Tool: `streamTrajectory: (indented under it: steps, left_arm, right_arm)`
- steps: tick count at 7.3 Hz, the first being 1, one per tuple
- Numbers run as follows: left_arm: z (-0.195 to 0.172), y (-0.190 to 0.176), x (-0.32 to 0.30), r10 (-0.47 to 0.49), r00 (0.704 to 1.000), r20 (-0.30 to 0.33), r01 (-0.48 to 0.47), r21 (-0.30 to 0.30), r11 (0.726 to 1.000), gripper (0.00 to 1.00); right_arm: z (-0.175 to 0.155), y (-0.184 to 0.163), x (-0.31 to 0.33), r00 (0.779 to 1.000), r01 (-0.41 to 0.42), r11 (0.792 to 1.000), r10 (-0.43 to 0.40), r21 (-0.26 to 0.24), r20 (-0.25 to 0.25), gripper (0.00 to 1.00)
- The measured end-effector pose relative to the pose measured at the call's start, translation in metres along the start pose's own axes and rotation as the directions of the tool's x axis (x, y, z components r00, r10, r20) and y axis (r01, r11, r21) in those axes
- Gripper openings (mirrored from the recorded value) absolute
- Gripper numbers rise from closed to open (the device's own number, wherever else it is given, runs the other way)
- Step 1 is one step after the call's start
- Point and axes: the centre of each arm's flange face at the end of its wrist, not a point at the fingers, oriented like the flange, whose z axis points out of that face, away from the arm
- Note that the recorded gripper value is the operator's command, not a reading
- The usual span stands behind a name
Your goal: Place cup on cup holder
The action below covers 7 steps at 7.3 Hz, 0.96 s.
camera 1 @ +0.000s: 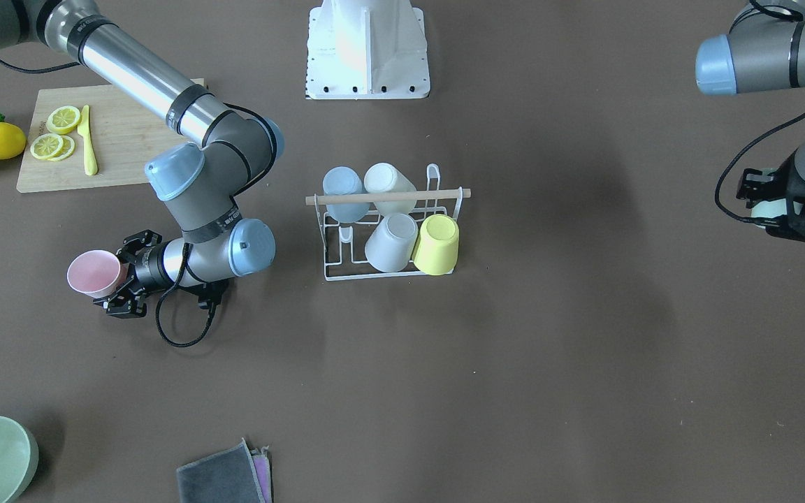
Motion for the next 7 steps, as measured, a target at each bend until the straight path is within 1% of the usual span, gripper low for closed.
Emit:
streamTrajectory:
  steps: [1,2,3,4,5,6,7]
  left_arm:
    - [-0.006,-0.011,0.005,0.007,1.000,-0.004,-0.007,0.114,0.993,0.00]
    - [-0.013,-0.024,0.014,0.020,1.000,-0.013,-0.017,0.231,0.973,0.00]
    - [-0.020,-0.035,0.026,0.042,0.998,-0.036,-0.027,0.351,0.936,0.00]
    - [-0.028,-0.042,0.043,0.061,0.995,-0.075,-0.019,0.461,0.887,0.00]
    - [-0.037,-0.045,0.066,0.073,0.988,-0.133,0.014,0.557,0.830,0.00]
    - [-0.049,-0.044,0.084,0.096,0.979,-0.182,0.046,0.646,0.762,0.00]
    - [-0.064,-0.040,0.097,0.129,0.966,-0.223,0.078,0.730,0.679,0.00]
  right_arm:
    - [0.001,0.005,0.000,1.000,0.001,1.000,-0.001,0.007,-0.003,0.00]
    - [0.003,0.016,-0.001,1.000,-0.001,1.000,0.001,0.024,-0.010,0.00]
    - [0.006,0.034,0.002,1.000,-0.015,0.999,0.016,0.047,-0.014,0.00]
    - [0.007,0.055,0.008,0.999,-0.036,0.996,0.037,0.079,-0.008,0.00]
    - [0.007,0.079,0.014,0.998,-0.059,0.991,0.058,0.123,0.011,0.00]
    - [0.006,0.104,0.018,0.996,-0.091,0.981,0.086,0.173,0.036,0.00]
    - [0.007,0.130,0.021,0.991,-0.129,0.965,0.116,0.229,0.071,0.00]
